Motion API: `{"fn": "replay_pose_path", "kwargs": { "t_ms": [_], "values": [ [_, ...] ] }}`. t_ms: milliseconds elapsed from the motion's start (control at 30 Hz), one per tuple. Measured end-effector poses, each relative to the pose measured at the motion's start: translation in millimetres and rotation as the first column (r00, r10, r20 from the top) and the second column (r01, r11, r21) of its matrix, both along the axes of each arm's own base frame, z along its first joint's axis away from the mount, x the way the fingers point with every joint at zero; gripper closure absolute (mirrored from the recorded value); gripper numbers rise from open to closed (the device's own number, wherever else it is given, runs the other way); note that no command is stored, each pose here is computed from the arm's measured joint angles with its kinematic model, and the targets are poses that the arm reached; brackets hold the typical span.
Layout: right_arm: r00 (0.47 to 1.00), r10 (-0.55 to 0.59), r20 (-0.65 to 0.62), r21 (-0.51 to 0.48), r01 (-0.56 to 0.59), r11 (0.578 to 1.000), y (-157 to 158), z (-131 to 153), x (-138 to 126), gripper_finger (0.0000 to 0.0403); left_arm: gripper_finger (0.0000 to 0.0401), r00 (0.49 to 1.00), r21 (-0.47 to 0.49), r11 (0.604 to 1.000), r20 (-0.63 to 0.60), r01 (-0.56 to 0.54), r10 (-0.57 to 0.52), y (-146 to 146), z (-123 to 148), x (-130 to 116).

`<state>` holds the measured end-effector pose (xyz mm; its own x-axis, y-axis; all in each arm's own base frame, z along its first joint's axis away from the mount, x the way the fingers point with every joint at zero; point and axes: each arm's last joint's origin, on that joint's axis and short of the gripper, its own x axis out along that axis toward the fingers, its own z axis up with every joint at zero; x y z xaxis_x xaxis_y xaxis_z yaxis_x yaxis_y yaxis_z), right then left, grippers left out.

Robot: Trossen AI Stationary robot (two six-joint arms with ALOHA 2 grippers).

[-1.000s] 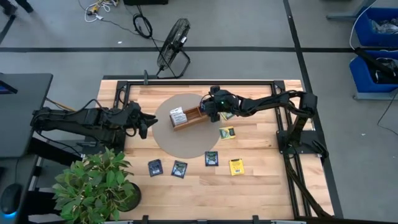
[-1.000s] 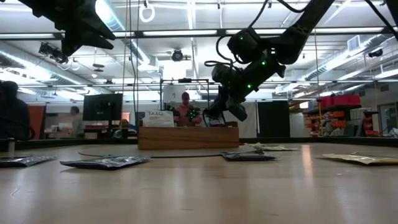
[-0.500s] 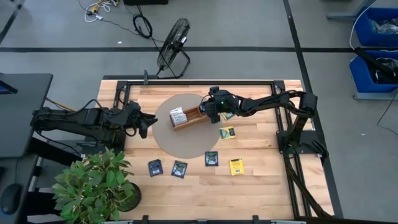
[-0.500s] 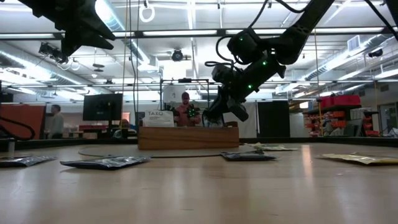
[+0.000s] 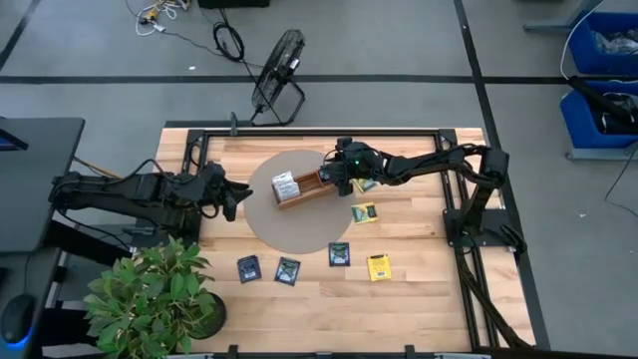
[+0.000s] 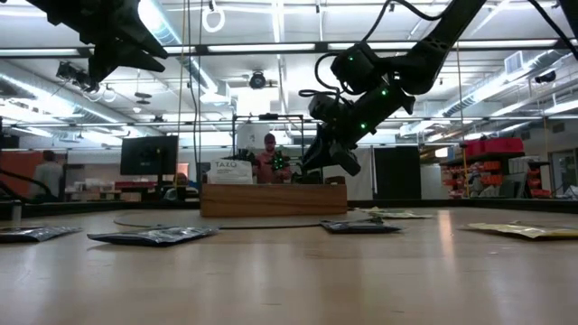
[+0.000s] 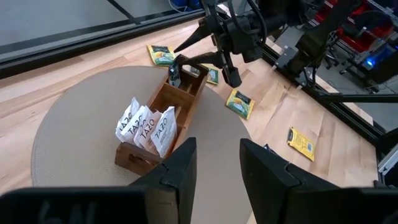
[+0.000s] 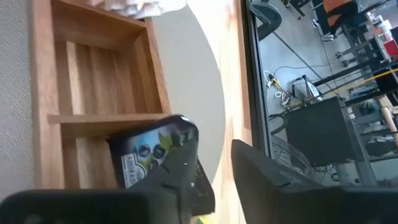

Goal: Pick & Place Tea
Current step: Put the purple tea bag into the right section of the wooden organizer

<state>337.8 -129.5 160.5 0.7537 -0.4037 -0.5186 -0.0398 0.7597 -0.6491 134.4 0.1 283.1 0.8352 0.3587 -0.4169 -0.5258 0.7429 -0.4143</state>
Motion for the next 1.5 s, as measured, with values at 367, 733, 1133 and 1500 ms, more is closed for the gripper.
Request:
{"fn": "replay_pose_path", "kwargs": {
  "t_ms": [367, 733, 1133, 1500],
  "values": [
    [0.996, -0.081, 0.029, 0.106, 0.077, 0.991, 23, 33, 7, 0.0243, 0.0275, 1.0, 0.001, 1.0, 0.0, 0.0, 0.0, 0, 0, 0],
    [0.997, 0.071, -0.04, 0.422, -0.047, 0.905, 88, 54, -5, 0.0245, 0.0275, 1.0, 0.013, 1.0, -0.006, 0.005, -0.005, 0, 0, 0],
    [0.984, 0.103, -0.146, 0.697, 0.028, 0.716, 152, 53, -17, 0.0243, 0.0275, 1.0, 0.044, 0.999, -0.019, 0.025, -0.024, 0, 0, 0],
    [0.981, -0.021, -0.191, 0.689, 0.149, 0.71, 175, 43, -17, 0.022, 0.0275, 0.998, 0.051, 0.997, -0.018, 0.06, -0.06, -1, 1, 1]
  ]
}}
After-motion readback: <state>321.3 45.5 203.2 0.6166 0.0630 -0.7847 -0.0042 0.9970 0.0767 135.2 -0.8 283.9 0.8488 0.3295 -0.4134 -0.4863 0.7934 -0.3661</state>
